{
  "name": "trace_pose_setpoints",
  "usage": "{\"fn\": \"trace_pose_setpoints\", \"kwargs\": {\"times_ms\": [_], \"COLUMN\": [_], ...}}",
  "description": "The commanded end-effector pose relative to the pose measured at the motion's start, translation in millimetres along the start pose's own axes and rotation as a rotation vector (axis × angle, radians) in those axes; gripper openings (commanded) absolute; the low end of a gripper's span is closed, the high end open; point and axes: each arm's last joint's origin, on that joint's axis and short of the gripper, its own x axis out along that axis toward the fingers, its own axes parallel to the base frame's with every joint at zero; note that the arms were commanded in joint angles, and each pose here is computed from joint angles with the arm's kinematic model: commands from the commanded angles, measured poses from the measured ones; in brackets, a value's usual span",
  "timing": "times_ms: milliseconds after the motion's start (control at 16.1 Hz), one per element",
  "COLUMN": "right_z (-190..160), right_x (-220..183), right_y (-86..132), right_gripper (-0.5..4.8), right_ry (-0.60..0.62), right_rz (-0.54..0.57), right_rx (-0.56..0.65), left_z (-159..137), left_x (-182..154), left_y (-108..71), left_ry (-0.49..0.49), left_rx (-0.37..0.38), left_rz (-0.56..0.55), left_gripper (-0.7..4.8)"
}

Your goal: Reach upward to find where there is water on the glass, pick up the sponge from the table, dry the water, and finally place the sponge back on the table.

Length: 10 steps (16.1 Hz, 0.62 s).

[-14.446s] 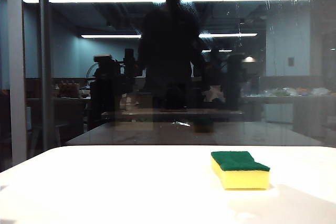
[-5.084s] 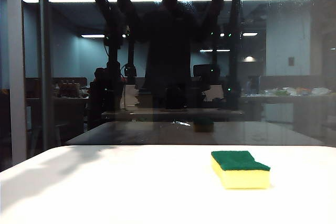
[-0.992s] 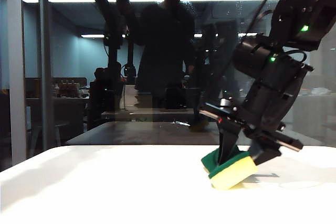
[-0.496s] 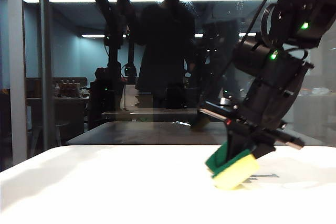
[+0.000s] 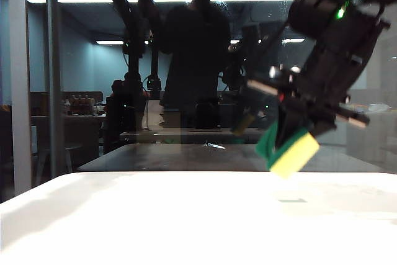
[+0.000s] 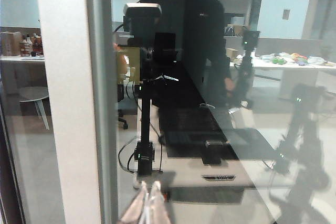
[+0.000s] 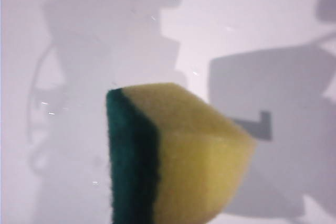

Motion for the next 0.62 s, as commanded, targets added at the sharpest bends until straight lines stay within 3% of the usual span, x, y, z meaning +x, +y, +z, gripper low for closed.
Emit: {"fn": "trace_pose_setpoints", "kwargs": {"times_ms": [62, 434, 620], "right_z": [5, 7, 17], "right_x": [-17, -28, -57], "right_y": [6, 11, 15], "right_gripper": [-0.09, -0.09, -0.09], "right_ry": [-0.063, -0.088, -0.21], "right_rz": [0.028, 0.085, 0.109], "right_rx": [-0.035, -0.048, -0.096], "left_z": [3, 2, 2], "left_x": [-3, -3, -3], "left_y": [-0.4, -0.4, -0.4], "left_ry": [-0.011, -0.002, -0.002], "left_rx": [0.006, 0.005, 0.004], "left_rz": [0.002, 0.002, 0.002], "left_gripper": [-0.05, -0.05, -0.05]}}
